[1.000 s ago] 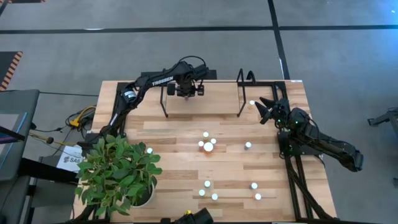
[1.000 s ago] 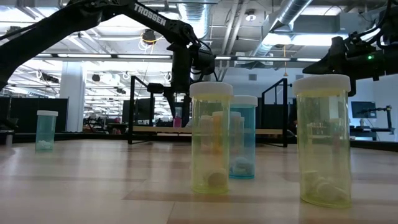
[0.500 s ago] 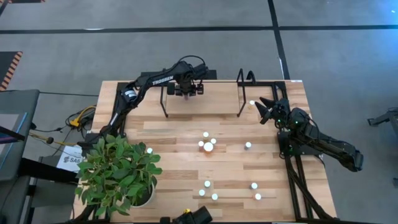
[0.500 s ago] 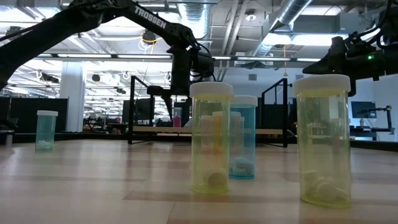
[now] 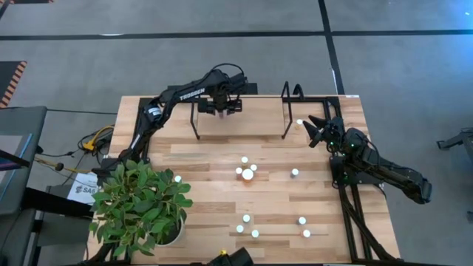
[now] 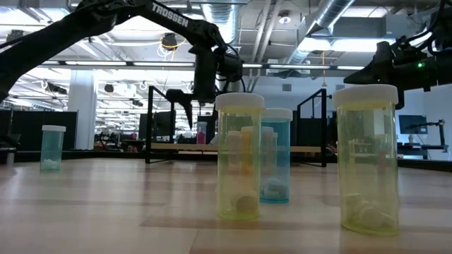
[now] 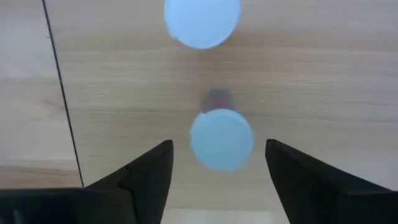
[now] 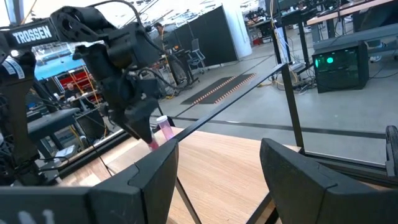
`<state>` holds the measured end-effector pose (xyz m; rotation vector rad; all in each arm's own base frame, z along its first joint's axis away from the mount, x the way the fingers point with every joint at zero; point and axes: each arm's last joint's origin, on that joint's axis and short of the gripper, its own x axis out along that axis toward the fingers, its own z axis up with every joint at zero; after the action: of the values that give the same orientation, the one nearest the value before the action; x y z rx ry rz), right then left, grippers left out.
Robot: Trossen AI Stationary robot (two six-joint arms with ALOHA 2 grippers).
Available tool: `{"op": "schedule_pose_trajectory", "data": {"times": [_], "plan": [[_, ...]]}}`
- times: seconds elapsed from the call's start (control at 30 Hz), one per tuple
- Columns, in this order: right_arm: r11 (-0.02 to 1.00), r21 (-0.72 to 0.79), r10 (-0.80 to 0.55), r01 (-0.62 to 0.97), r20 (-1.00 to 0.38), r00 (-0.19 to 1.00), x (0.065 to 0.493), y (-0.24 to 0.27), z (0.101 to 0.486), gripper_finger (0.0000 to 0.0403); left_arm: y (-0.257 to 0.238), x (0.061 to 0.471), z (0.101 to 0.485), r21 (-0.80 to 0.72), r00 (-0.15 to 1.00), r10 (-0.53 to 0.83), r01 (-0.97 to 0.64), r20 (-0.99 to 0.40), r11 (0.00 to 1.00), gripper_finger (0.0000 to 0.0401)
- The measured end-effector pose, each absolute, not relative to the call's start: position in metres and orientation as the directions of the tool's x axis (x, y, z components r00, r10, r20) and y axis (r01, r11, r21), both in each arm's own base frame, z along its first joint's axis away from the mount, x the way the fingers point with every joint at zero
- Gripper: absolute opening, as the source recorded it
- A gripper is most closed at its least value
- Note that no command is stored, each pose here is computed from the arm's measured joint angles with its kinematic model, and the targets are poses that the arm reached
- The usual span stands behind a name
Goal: Pick and place medicine bottles onto shelf by color
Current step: Put the green pill bottle on the shelf
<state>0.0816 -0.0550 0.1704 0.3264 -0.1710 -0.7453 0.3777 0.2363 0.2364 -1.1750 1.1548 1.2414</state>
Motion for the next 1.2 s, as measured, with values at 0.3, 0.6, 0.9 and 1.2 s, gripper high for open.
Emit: {"op": "schedule_pose_trajectory", "data": {"times": [0.3, 0.6, 0.9, 1.2], "plan": [[0.688, 0.350, -0.689, 0.636, 0.037, 0.724, 0.082, -0.055, 0.170, 0.0249, 0.220, 0.383, 0.268, -0.024, 0.024, 0.080, -1.000, -0.997, -0.001, 0.0250], [0.688, 0.350, -0.689, 0.636, 0.037, 0.724, 0.082, -0.055, 0.170, 0.0249, 0.191, 0.394, 0.287, -0.079, 0.079, 0.011, -0.996, -0.997, 0.037, 0.0250], [0.688, 0.350, -0.689, 0.636, 0.037, 0.724, 0.082, -0.055, 0.170, 0.0249, 0.153, 0.411, 0.288, -0.102, 0.098, -0.032, -0.978, -0.995, 0.181, 0.0250], [0.688, 0.350, -0.689, 0.636, 0.037, 0.724, 0.082, -0.055, 0.170, 0.0249, 0.113, 0.423, 0.288, -0.112, 0.099, -0.060, -0.956, -0.993, 0.270, 0.0250]]}}
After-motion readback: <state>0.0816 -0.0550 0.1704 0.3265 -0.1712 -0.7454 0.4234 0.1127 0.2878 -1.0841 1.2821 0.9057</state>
